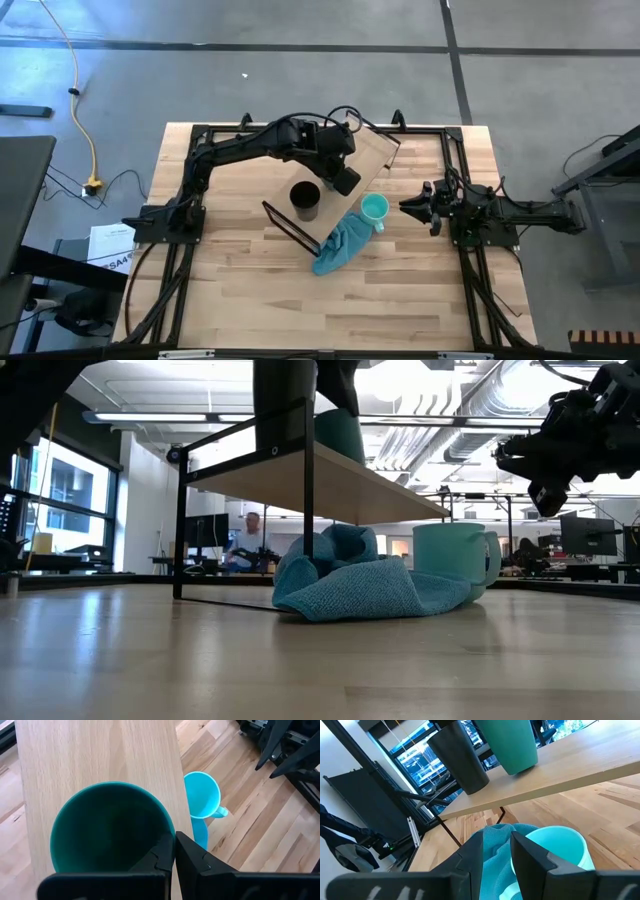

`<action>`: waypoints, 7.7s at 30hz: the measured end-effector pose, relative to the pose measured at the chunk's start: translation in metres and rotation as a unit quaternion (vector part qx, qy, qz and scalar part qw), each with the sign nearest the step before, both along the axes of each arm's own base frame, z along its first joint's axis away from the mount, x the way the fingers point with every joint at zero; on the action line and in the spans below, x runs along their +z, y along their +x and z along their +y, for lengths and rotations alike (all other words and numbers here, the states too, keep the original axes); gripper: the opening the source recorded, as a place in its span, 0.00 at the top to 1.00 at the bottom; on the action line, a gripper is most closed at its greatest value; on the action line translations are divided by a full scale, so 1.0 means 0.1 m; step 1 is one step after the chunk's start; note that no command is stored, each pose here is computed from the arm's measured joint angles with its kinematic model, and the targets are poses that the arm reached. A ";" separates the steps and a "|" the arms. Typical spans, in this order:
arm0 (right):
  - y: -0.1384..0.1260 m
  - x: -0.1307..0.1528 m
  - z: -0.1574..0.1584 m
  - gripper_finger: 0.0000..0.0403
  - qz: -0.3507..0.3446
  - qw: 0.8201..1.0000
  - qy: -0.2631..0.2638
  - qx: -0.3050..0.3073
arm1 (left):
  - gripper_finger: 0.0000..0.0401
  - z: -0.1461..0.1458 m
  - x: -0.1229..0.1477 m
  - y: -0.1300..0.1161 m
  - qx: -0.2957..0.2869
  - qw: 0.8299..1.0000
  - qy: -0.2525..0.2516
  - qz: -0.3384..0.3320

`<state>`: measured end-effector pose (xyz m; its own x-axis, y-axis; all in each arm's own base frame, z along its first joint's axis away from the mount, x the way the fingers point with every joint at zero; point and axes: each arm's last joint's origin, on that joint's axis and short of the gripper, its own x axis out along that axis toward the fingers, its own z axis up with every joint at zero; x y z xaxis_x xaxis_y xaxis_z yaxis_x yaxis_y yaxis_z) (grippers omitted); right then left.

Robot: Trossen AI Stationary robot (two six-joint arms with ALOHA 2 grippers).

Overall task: Stack small to large cups/mugs on shelf
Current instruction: Put the green cup on the shelf

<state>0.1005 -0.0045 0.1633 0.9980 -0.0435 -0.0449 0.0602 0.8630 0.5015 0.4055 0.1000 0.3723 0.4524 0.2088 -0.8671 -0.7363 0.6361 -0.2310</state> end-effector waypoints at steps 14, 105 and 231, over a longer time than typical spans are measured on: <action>0.00 0.00 0.00 0.78 0.000 1.000 -0.005 0.001 | 1.00 -0.01 0.00 0.00 -0.006 1.000 -0.021 -0.003; 0.00 0.00 0.00 0.78 0.001 1.000 -0.018 0.002 | 0.88 -0.04 -0.01 0.01 -0.056 0.997 -0.043 -0.009; 0.00 0.00 0.00 0.78 0.001 1.000 -0.011 0.001 | 0.68 0.25 -0.14 0.14 -0.069 0.996 0.005 -0.056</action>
<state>0.1005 -0.0045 0.1633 0.9981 -0.0420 -0.0460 0.0590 0.8742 0.4819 0.4191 0.1248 0.3586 0.5717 0.1459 -0.8074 -0.6116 0.7317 -0.3009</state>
